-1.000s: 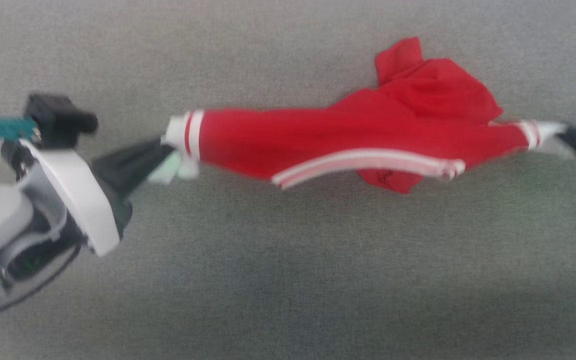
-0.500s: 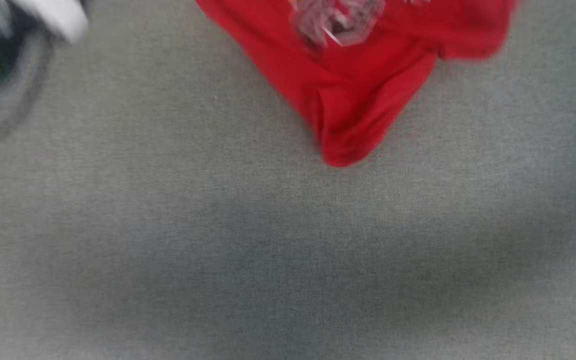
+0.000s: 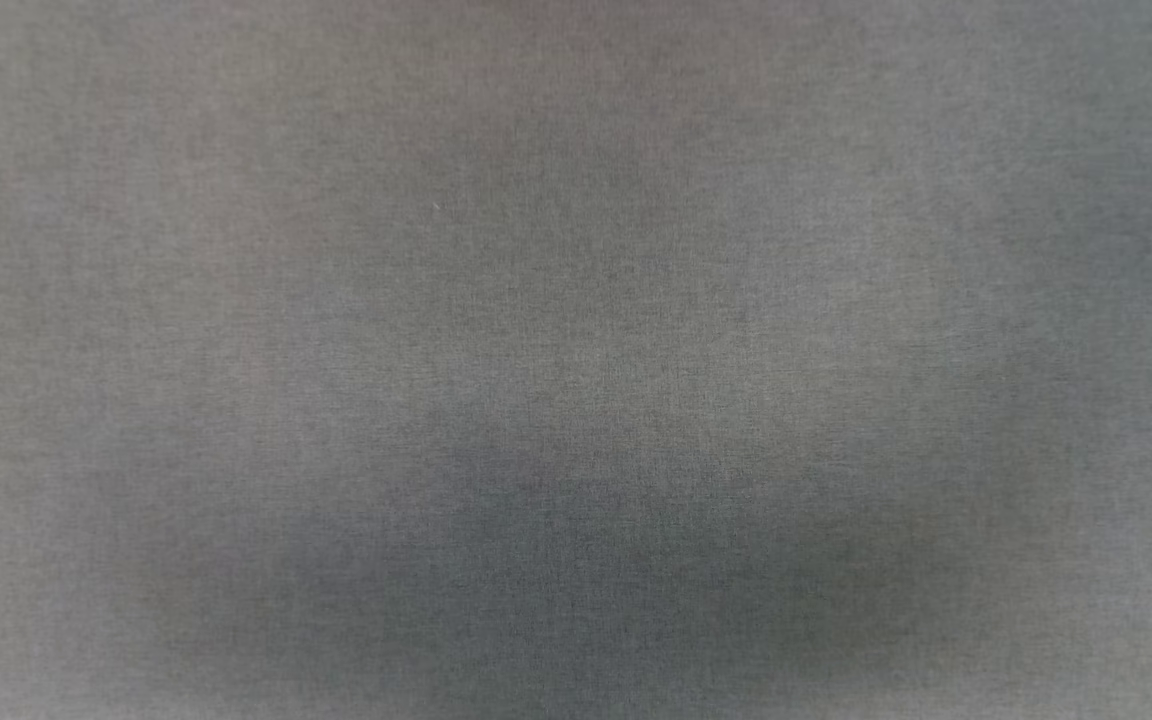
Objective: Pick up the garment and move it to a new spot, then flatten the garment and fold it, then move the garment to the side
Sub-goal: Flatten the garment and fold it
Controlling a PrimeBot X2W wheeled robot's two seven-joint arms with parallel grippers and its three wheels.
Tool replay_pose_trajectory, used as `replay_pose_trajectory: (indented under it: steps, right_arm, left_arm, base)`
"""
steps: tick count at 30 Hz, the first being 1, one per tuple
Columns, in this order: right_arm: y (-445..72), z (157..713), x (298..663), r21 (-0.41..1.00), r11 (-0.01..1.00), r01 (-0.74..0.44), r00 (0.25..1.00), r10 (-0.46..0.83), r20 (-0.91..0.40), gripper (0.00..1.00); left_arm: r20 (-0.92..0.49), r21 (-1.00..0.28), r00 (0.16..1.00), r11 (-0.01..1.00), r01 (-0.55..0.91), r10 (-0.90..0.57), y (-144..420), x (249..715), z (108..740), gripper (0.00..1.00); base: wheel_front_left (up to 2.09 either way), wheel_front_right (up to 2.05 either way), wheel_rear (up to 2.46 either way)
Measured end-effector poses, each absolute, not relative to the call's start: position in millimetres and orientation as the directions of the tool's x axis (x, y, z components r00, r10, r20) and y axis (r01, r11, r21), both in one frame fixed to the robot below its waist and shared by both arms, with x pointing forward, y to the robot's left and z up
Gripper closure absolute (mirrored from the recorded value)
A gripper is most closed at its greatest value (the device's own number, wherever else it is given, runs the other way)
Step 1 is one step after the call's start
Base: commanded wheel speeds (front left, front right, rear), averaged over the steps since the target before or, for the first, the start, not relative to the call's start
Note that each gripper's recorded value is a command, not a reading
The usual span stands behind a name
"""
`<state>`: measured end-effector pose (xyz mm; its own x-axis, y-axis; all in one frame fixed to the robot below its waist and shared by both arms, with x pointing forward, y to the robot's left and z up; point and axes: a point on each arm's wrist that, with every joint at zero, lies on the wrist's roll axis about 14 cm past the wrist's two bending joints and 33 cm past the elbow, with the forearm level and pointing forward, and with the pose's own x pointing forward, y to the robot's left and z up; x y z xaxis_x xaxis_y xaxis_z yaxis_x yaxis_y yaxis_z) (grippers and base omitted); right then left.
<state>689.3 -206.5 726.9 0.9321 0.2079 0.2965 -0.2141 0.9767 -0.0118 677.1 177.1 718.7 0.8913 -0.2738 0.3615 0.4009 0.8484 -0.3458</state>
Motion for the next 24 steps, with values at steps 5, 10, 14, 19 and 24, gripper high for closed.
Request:
replay_pose_trajectory:
  steps: [5, 10, 14, 19, 24]
  right_arm:
    - [-209, 652, 671, -0.085, 0.965, -0.249, 0.965, 0.255, 0.061, 1.0]
    - [-225, 571, 628, -0.079, 0.951, -0.3, 0.942, 0.283, -0.182, 1.0]
    - [-234, 514, 576, -0.038, 0.938, -0.346, 0.879, 0.309, -0.364, 1.0]
    - [-238, 448, 483, 0.1, 0.923, -0.372, 0.741, 0.36, -0.568, 1.0]
    - [-242, 419, 413, 0.182, 0.918, -0.351, 0.635, 0.377, -0.674, 1.0]
  left_arm:
    - [0.14, -0.338, 0.921, 0.857, 0.39, -0.364, 171, 649, 632, 1.0]
    - [-0.178, -0.347, 0.857, 0.846, 0.405, -0.484, 160, 580, 516, 1.0]
    - [-0.31, -0.39, 0.792, 0.831, 0.398, -0.525, 162, 526, 472, 1.0]
    - [-0.374, -0.457, 0.726, 0.796, 0.397, -0.577, 154, 462, 448, 1.0]
    - [-0.425, -0.493, 0.676, 0.78, 0.384, -0.602, 153, 415, 432, 1.0]
  base:
    - [0.0, 0.0, 0.0]
    - [0.0, 0.0, 0.0]
    - [0.0, 0.0, 0.0]
    - [0.0, 0.0, 0.0]
    - [0.0, 0.0, 0.0]
